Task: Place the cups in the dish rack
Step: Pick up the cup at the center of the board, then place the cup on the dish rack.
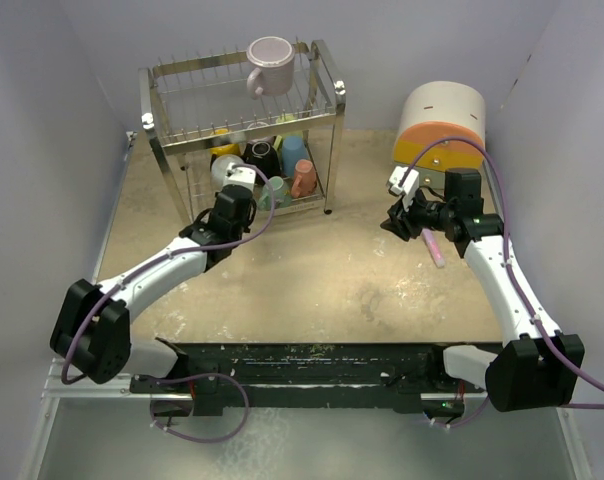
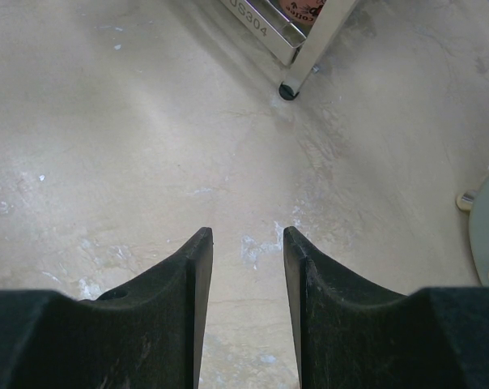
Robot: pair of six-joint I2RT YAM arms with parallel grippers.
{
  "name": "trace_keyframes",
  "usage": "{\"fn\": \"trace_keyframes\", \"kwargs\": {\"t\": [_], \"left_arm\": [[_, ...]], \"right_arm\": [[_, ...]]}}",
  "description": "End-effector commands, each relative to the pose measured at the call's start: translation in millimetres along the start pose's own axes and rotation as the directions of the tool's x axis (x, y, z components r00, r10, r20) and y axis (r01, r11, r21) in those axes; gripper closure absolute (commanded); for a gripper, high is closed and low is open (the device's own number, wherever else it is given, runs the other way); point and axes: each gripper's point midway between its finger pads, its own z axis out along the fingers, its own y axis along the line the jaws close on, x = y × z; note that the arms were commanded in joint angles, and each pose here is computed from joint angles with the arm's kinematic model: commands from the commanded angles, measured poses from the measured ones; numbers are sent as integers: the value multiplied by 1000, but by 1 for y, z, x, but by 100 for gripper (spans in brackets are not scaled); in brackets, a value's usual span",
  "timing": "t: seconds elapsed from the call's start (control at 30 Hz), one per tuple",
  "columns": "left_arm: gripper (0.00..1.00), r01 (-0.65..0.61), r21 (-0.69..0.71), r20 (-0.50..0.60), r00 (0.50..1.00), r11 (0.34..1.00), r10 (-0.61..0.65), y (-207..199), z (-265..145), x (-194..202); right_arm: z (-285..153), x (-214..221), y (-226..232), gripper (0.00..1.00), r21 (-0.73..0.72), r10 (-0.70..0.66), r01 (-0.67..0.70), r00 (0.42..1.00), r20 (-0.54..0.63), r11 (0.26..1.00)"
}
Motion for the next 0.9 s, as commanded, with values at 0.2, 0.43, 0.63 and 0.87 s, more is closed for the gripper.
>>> {"fn": "trace_keyframes", "kwargs": {"t": [0.2,0.43,0.63,0.87], "left_arm": [[100,65,78,102,992,995,-73,-8,15,-39],[100,94,100,83,991,991,-102,-6,29,-36],[100,128,123,67,988,984,-137,-3,38,-35],[100,148,141,54,986,979,-157,-3,47,-35]], "right_arm": [[-3,0,-3,57,18,-20,20,1000,-1,1000],[-4,1,-4,57,20,-21,21,1000,-4,1000],[-4,2,-4,57,23,-22,22,1000,-7,1000],[-4,2,-4,57,23,-24,24,1000,-8,999]]}}
